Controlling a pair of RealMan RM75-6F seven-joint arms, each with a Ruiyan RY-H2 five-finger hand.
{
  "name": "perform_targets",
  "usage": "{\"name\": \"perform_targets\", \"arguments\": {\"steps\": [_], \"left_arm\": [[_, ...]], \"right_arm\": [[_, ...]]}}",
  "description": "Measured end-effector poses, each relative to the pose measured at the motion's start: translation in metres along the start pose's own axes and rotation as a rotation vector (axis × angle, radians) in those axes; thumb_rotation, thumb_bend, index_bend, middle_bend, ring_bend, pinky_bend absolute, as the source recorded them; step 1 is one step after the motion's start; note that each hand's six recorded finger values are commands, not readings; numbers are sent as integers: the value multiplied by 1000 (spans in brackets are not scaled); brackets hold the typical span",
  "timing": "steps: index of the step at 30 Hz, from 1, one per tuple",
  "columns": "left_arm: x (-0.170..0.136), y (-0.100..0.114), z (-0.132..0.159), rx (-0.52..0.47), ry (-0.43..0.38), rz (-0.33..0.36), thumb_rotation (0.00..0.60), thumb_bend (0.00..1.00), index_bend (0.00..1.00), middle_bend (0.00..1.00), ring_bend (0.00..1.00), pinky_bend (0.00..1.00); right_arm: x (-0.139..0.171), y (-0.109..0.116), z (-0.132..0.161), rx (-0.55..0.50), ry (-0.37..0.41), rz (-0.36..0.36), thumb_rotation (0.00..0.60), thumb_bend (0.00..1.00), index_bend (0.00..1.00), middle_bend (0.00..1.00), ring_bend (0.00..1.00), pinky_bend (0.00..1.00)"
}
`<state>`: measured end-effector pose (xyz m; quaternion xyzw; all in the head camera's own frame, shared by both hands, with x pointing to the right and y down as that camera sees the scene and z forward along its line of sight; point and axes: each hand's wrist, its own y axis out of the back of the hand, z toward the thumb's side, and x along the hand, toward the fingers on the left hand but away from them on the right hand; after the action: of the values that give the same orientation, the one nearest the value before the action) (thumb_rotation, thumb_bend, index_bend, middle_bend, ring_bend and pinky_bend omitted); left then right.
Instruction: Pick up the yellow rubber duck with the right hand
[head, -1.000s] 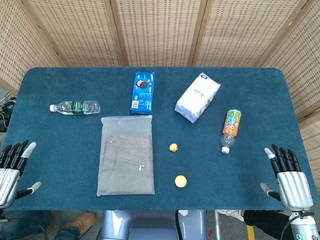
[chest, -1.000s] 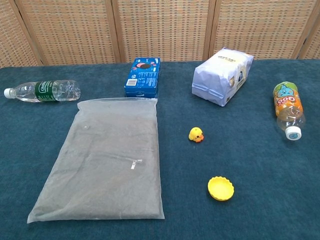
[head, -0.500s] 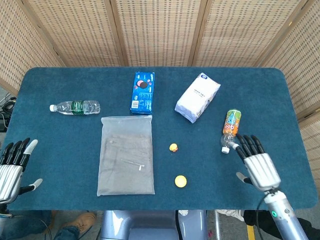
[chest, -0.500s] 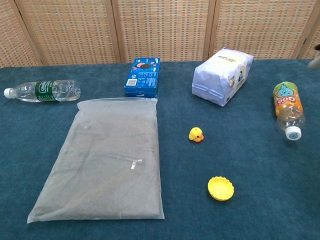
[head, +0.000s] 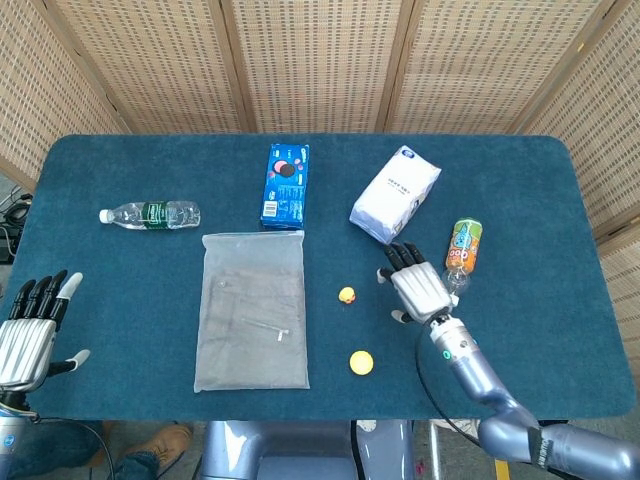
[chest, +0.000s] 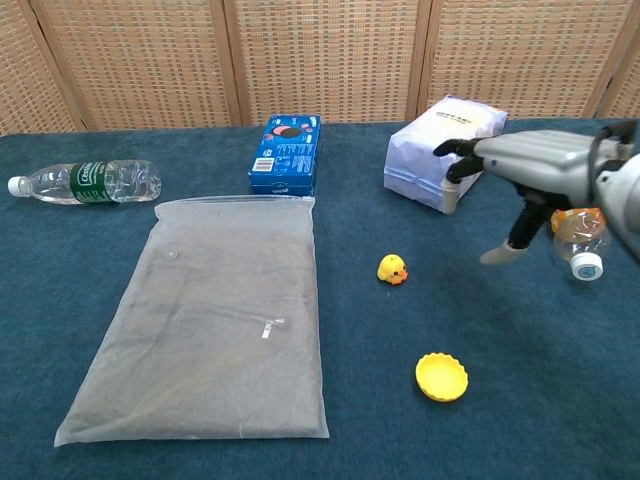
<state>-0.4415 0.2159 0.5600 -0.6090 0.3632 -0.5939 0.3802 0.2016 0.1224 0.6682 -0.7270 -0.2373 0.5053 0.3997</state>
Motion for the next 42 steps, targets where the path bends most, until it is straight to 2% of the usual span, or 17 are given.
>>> {"name": "perform_targets", "arguments": {"steps": [8,15,42], "left_arm": [[4,-3,-2,5,13,-13,600,13,0,0,0,0],[5,-5,-4,7,20,-19,600,14,0,0,0,0],[7,-9,-5,6,22,-34,600,16,0,0,0,0]], "right_arm": [[-40,-33,26,20,-33,58,600,114,387,0,0,0],[-48,-40,38,8,-46,65,600,212,393,0,0,0],[-62,-58,43,-31,-115,119,600,238,427,0,0,0]]}}
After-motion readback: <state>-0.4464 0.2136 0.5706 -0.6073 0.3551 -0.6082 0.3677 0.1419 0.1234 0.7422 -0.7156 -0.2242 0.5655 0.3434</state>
